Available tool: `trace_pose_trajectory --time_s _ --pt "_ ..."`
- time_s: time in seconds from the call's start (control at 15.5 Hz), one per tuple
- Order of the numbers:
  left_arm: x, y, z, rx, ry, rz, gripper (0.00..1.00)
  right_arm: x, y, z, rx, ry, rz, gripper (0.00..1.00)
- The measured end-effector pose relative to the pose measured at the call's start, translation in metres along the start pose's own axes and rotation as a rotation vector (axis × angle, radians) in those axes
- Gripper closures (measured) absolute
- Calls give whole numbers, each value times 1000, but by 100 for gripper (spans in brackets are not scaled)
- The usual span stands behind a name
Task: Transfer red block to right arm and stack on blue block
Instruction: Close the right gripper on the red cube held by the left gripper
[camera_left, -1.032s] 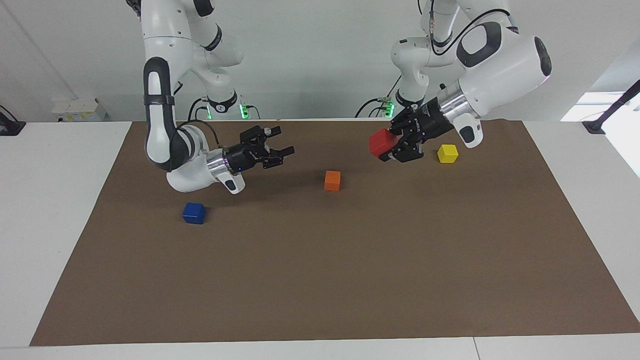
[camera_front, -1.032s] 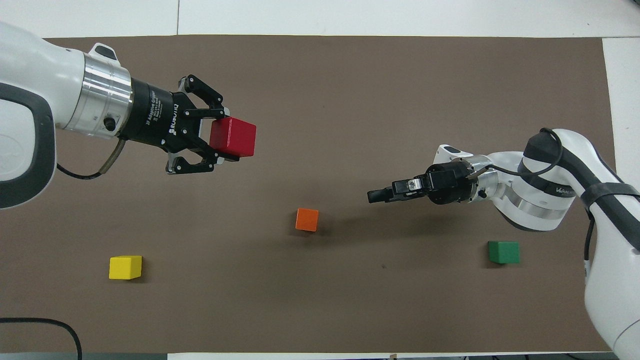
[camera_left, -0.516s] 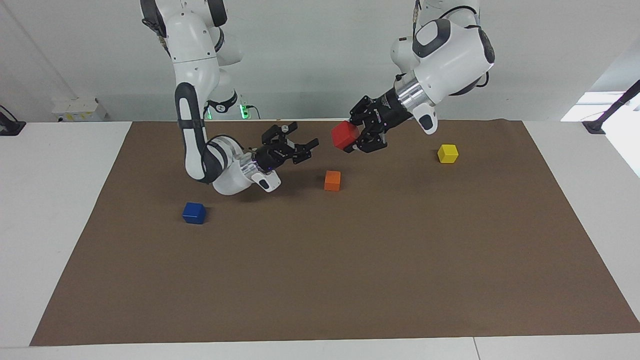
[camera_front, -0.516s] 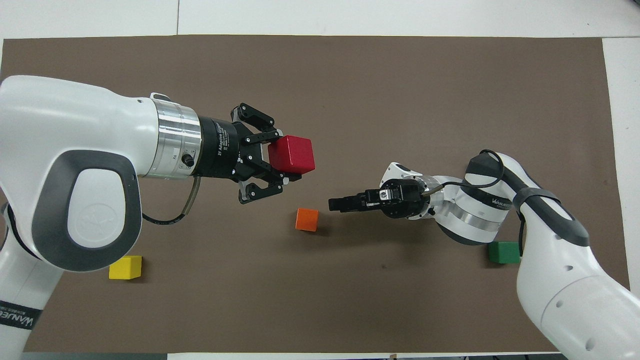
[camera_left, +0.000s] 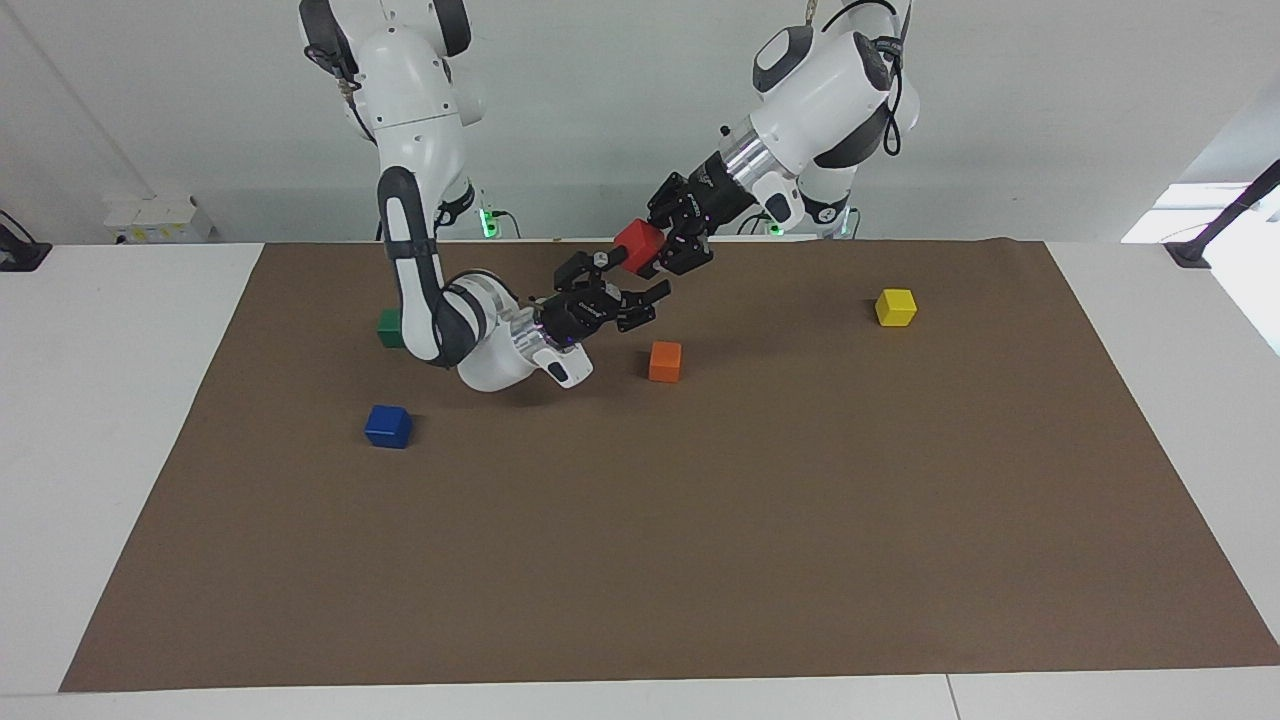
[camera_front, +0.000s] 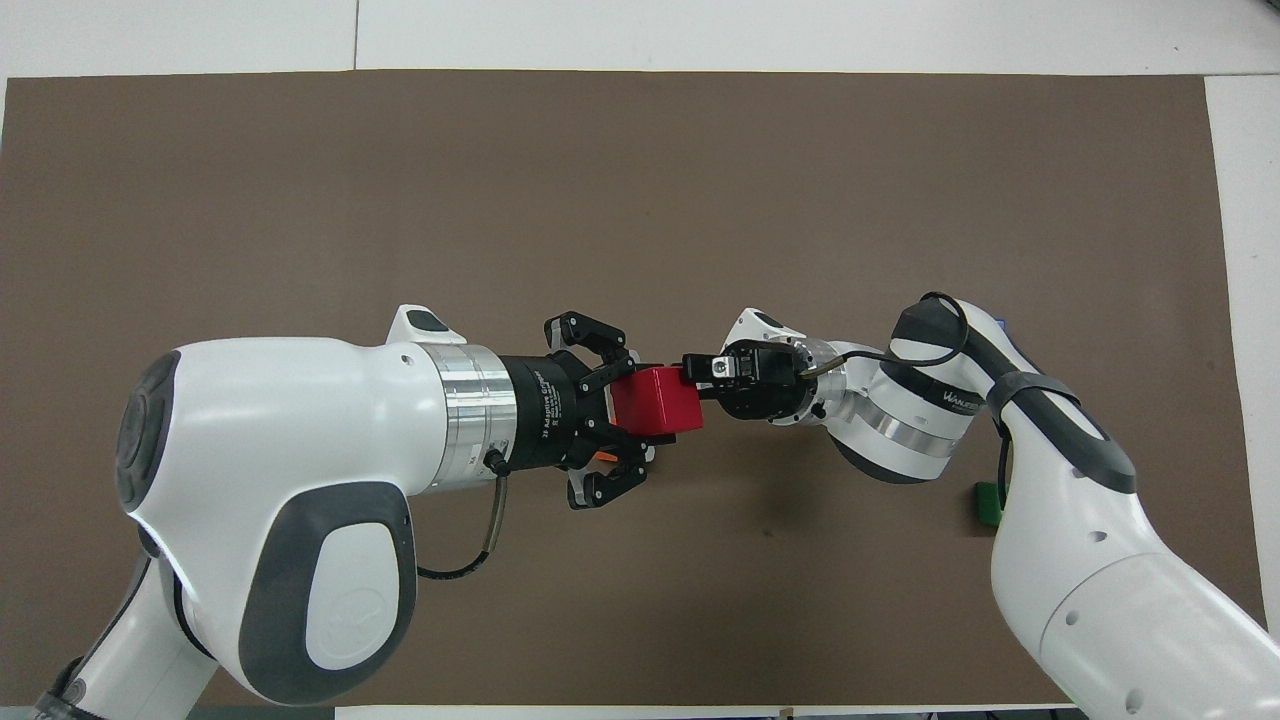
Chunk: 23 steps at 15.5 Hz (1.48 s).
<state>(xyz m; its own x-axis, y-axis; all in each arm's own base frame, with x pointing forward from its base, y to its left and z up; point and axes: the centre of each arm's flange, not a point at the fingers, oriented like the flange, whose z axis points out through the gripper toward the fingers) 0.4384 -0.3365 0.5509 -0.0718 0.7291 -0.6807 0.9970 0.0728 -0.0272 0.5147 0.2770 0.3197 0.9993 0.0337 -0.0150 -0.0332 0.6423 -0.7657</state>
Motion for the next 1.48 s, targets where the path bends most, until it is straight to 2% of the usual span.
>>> trace_pose_trajectory --time_s 0.45,0.58,1.03,1.29,1.48 --pt "3 3 -7 -16 -3 -7 45 -6 11 6 4 -9 50 0" --pt "5 3 -7 -17 -2 -11 45 -6 11 7 9 -9 80 10" --pt "5 3 -7 -17 -2 -10 45 -11 11 13 21 -22 118 10" --pt "9 4 -6 -16 -3 -21 45 -11 4 13 38 -28 132 44" --pt "8 4 -7 -18 -5 -22 45 -11 2 14 39 -29 132 44"
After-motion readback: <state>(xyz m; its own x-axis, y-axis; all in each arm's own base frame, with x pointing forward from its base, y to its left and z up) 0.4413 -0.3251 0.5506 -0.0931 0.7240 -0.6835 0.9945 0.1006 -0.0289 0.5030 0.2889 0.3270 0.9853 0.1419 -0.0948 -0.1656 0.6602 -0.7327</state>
